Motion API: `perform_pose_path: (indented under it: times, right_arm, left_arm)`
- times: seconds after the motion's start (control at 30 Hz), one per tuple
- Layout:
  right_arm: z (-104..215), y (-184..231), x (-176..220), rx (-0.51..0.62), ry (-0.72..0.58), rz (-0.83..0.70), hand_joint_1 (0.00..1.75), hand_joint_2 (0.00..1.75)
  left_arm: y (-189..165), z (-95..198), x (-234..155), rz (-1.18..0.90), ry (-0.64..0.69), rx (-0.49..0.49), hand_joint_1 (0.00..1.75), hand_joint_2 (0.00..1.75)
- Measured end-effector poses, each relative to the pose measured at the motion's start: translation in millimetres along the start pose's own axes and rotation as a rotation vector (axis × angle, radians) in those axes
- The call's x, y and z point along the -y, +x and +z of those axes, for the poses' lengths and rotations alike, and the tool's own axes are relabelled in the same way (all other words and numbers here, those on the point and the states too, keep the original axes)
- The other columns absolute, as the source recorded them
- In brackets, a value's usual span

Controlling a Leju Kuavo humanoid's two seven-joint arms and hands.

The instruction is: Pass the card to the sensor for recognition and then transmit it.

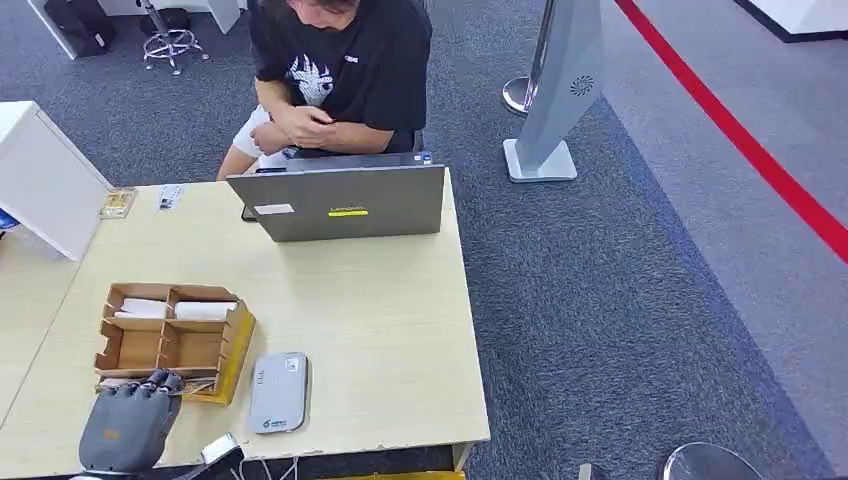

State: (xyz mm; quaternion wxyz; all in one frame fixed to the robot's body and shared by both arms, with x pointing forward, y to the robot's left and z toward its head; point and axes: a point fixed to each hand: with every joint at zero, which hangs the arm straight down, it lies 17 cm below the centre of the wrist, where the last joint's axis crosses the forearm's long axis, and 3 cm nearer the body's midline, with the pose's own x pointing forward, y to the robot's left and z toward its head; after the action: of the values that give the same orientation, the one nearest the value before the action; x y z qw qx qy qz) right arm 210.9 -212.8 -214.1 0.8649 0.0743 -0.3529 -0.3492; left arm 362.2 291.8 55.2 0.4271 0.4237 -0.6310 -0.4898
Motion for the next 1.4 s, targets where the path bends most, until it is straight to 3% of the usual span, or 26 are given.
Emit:
perform_pose_path:
  times: [0.13,0.63,0.8,1.23,1.27,1.3,1.4]
  right_arm:
    - [0,0,0,0.001,-0.002,-0.001,0.00,1.75]
    - [0,3,4,0.013,-0.014,-0.015,0.00,1.75]
    - [0,2,3,0.010,-0.009,-0.005,0.00,1.75]
    - [-4,4,-7,-0.006,0.015,0.019,0.00,1.75]
    - [-4,3,-8,-0.009,0.016,0.021,0.00,1.75]
    - [-4,3,-8,-0.011,0.017,0.021,0.00,1.75]
    - [-3,2,-8,-0.013,0.016,0.020,0.00,1.75]
  left_arm:
    - [1,-4,-15,-0.012,0.049,0.007,1.75,1.75]
    - [33,-37,-137,-0.051,0.338,0.137,1.75,1.75]
    - [30,-46,-144,-0.048,0.329,0.131,1.75,1.75]
    - [-20,-89,-134,-0.058,0.253,0.058,1.75,1.75]
    - [-23,-91,-131,-0.057,0.246,0.056,1.40,1.75]
    - [-25,-92,-130,-0.057,0.242,0.053,0.00,1.75]
    - [-28,-92,-125,-0.060,0.237,0.046,0.00,1.75]
